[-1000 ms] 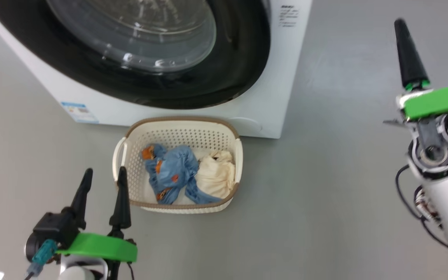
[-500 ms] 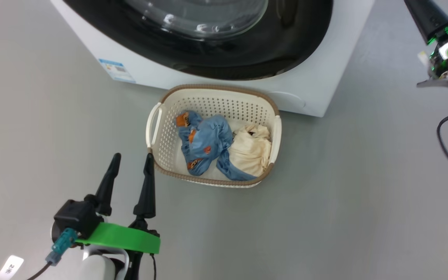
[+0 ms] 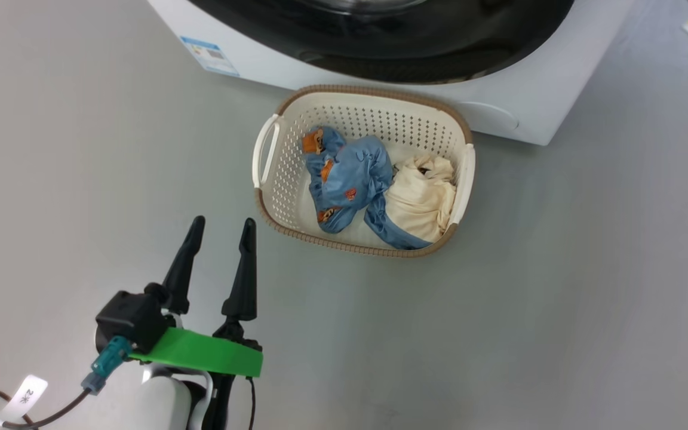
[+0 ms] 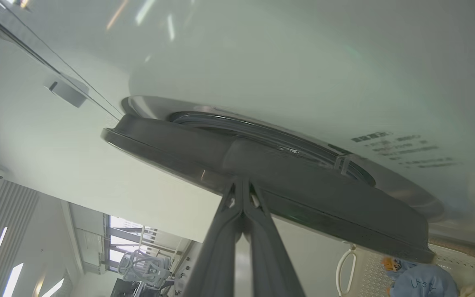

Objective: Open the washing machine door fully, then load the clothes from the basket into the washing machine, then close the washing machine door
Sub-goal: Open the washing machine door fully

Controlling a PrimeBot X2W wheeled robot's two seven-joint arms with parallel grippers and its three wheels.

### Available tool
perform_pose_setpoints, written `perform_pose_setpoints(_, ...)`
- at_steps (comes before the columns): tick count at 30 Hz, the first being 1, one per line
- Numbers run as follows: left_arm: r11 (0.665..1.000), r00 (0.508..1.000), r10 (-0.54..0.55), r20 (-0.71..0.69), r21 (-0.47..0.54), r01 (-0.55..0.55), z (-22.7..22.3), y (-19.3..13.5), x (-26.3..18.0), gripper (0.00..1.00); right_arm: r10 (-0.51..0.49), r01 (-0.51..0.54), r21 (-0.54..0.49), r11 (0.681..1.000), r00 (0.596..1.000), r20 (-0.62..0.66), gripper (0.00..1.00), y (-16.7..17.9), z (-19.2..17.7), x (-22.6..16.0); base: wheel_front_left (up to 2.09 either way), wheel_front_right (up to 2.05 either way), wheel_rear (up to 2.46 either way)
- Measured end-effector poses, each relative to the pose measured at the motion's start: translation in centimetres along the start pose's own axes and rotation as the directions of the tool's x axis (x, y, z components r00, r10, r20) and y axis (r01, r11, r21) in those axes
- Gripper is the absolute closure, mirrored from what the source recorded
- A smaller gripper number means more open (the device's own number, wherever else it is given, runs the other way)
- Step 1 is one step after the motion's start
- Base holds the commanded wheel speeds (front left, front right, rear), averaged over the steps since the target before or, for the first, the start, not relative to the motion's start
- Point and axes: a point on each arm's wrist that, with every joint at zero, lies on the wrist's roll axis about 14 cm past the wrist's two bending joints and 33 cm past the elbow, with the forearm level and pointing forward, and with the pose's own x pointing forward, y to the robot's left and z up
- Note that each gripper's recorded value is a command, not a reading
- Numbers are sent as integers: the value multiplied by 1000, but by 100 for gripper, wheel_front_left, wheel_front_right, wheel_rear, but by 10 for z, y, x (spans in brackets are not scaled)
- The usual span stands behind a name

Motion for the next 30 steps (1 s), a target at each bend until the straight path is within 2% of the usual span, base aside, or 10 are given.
perform_pose_setpoints(15, 1000, 999, 8, -33, -4, -8, -13, 4, 14, 0, -21, 21, 4, 1000, 996, -85, 100, -34, -5, 30, 0, 0, 0)
perform_pose_setpoints(30, 1000, 999, 15, -39, -10, -15, -15, 5, 20, 0, -15, 14, -3, 1000, 990, -143, 100, -43, -17, 46, 0, 0, 0)
